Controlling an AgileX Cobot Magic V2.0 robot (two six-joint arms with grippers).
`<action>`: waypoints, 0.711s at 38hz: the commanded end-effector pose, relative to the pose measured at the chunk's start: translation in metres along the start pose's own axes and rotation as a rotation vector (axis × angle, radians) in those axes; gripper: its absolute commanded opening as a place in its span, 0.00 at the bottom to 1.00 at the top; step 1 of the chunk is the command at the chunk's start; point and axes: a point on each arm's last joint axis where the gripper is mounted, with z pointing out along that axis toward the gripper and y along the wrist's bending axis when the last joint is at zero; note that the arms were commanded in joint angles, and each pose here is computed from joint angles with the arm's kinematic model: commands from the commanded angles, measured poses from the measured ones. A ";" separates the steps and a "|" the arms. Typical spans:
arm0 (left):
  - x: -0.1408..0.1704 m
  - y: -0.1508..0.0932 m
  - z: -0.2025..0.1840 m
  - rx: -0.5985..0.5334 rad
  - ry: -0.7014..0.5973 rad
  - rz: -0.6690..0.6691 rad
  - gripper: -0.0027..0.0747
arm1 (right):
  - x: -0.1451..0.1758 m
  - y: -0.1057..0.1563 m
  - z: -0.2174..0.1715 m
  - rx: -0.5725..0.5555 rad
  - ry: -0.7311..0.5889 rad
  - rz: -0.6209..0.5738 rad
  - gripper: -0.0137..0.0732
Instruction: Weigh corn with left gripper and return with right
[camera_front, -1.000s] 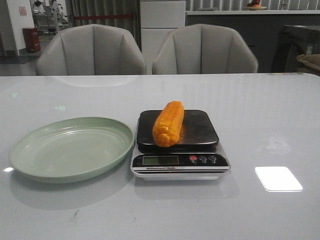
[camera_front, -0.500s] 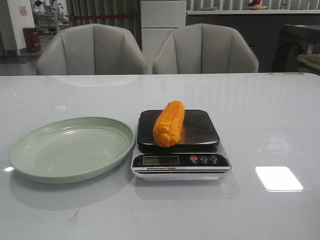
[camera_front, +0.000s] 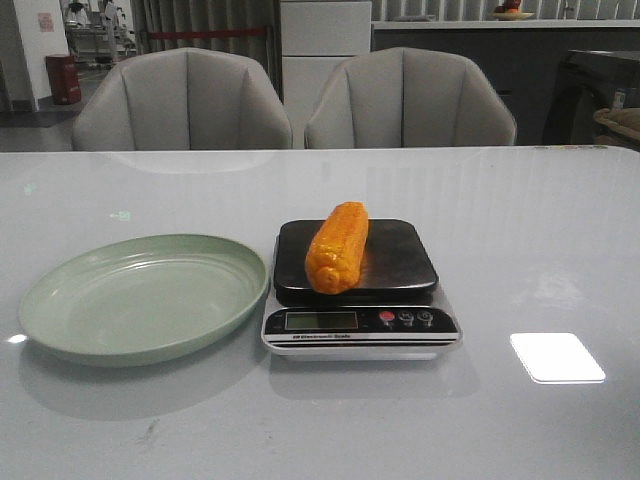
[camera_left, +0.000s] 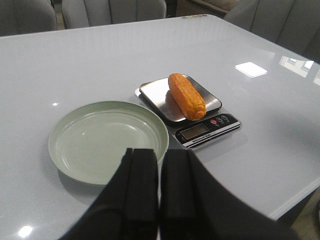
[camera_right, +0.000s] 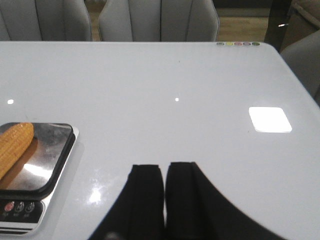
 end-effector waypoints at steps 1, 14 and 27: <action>-0.014 -0.002 -0.003 0.008 -0.086 0.003 0.18 | -0.014 0.001 0.005 0.000 -0.035 -0.001 0.37; -0.014 -0.002 -0.003 0.008 -0.086 0.003 0.18 | -0.030 0.035 0.027 -0.206 0.075 -0.045 0.80; -0.014 -0.002 -0.003 0.008 -0.086 0.003 0.18 | -0.070 0.116 0.067 -0.460 0.239 -0.004 0.85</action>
